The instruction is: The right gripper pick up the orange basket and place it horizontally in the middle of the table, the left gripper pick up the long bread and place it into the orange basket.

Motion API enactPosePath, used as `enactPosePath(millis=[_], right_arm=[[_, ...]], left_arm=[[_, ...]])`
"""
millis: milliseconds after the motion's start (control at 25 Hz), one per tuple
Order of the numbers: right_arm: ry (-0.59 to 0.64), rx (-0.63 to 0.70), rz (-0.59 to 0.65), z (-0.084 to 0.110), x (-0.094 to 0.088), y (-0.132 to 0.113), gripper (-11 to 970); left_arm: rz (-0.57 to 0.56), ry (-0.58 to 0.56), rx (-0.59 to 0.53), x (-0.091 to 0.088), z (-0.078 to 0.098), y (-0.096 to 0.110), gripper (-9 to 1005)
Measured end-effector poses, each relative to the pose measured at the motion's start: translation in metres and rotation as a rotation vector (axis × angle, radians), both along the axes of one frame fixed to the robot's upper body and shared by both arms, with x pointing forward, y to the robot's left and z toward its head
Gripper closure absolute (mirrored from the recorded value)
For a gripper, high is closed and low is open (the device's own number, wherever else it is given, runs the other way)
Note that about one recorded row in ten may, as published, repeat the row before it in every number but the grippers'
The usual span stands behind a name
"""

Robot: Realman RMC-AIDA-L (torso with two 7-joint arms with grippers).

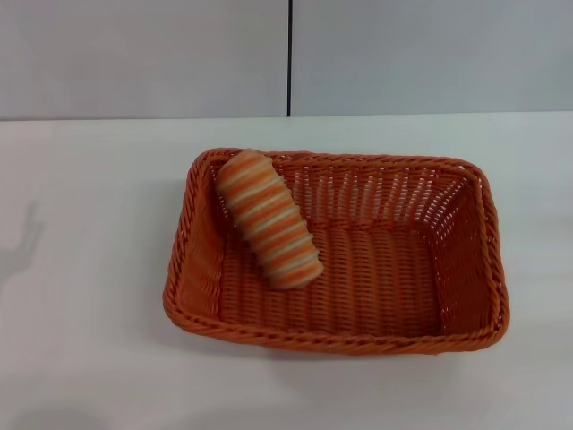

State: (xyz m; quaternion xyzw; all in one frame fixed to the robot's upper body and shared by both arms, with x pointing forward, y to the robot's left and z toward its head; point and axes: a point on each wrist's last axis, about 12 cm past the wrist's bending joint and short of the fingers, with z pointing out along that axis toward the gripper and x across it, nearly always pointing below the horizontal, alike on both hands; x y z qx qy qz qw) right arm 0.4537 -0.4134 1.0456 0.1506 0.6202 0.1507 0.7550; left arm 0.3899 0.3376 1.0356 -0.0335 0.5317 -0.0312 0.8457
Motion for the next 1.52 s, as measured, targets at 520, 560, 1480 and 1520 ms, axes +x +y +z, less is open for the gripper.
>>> enactPosePath(millis=[520,560,1480,1520], right_arm=[[0.006,-0.143,-0.252,-0.016,-0.018,0.001,417],[0.004,-0.14,-0.258,-0.016,-0.018,0.001,417],[-0.013,-0.114,-0.259,-0.015,-0.011,0.006,417],[-0.014,-0.111,-0.262,-0.015,-0.011,0.006,417]], left_arm=[[0.03,-0.003,-0.003,0.005,0.001,0.001,162],[0.028,-0.002,-0.003,0.005,0.001,0.001,162],[0.014,0.007,-0.01,0.013,0.0,-0.002,162],[0.012,0.008,-0.012,0.014,0.0,-0.002,162]])
